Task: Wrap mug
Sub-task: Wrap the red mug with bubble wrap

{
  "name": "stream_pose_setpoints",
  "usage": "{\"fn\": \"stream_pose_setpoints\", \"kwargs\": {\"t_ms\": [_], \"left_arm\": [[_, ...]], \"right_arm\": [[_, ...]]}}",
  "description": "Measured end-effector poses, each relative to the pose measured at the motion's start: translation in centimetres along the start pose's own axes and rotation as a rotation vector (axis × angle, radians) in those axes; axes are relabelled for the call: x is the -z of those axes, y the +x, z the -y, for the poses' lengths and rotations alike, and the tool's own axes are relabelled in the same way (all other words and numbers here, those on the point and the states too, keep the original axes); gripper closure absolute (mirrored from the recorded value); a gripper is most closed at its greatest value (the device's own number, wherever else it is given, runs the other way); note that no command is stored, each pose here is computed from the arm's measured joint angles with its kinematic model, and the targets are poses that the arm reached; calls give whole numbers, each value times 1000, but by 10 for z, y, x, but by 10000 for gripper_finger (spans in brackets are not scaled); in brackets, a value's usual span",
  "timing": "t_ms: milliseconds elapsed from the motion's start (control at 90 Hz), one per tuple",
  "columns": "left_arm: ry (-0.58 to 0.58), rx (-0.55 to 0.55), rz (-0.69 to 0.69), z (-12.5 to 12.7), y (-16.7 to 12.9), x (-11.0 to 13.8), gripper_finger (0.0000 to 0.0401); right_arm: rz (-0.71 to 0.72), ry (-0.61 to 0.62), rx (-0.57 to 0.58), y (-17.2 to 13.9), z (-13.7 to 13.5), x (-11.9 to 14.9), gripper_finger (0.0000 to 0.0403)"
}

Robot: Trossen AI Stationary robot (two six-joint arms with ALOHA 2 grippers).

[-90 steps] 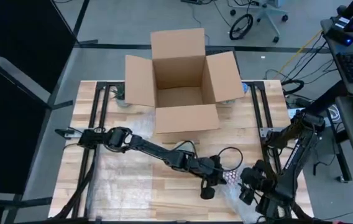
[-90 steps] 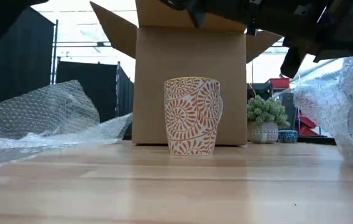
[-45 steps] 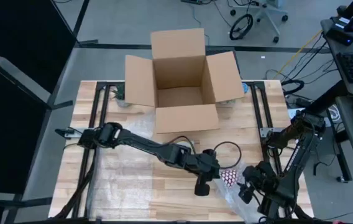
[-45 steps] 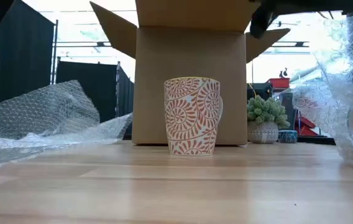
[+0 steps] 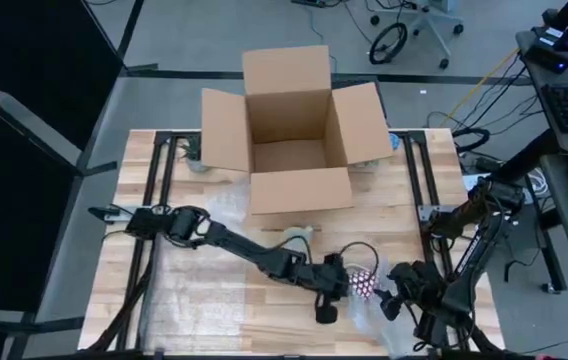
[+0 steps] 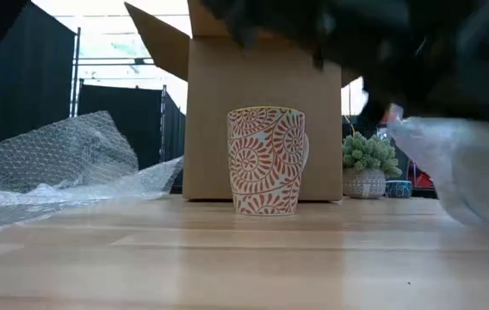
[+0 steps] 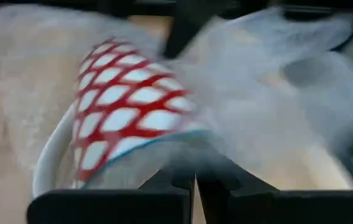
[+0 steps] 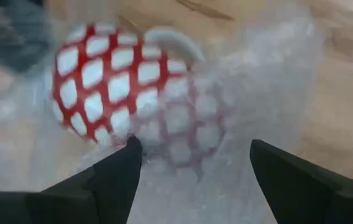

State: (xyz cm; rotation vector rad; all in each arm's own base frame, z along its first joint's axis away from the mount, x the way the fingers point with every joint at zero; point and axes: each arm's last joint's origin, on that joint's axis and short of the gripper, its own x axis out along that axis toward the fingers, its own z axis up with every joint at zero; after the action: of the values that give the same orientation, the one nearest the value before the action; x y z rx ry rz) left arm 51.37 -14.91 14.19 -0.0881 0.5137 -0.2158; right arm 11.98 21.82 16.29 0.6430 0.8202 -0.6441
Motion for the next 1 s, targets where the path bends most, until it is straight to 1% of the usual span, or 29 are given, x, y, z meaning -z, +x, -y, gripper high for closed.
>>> {"fn": "stream_pose_setpoints", "kwargs": {"t_ms": [167,267,389,467,533,589,678,767,867,1000], "left_arm": [[4,-18,15,-23,6,2,401],[0,-13,-1,-27,7,5,401],[5,25,19,-18,-1,-7,401],[12,46,55,-10,-9,-22,401],[12,55,53,-3,-16,-32,401],[10,56,29,1,-20,-38,401],[12,50,-45,6,-27,-42,401],[-13,35,-121,8,-29,-36,401],[-28,24,-212,12,-29,-24,401],[-26,7,-222,13,-27,-21,401]], "right_arm": [[3,15,-59,14,3,4,120],[34,18,-108,21,3,5,120],[82,7,-178,26,-2,3,120],[105,-8,-224,28,-8,1,120],[114,-22,-259,32,-15,-1,120],[114,-39,-284,37,-19,-3,120],[123,-62,-307,44,-27,-7,120],[128,-84,-300,52,-31,-9,120],[68,-118,-268,61,-31,-9,120],[-6,-138,-275,60,-32,-4,120]]}}
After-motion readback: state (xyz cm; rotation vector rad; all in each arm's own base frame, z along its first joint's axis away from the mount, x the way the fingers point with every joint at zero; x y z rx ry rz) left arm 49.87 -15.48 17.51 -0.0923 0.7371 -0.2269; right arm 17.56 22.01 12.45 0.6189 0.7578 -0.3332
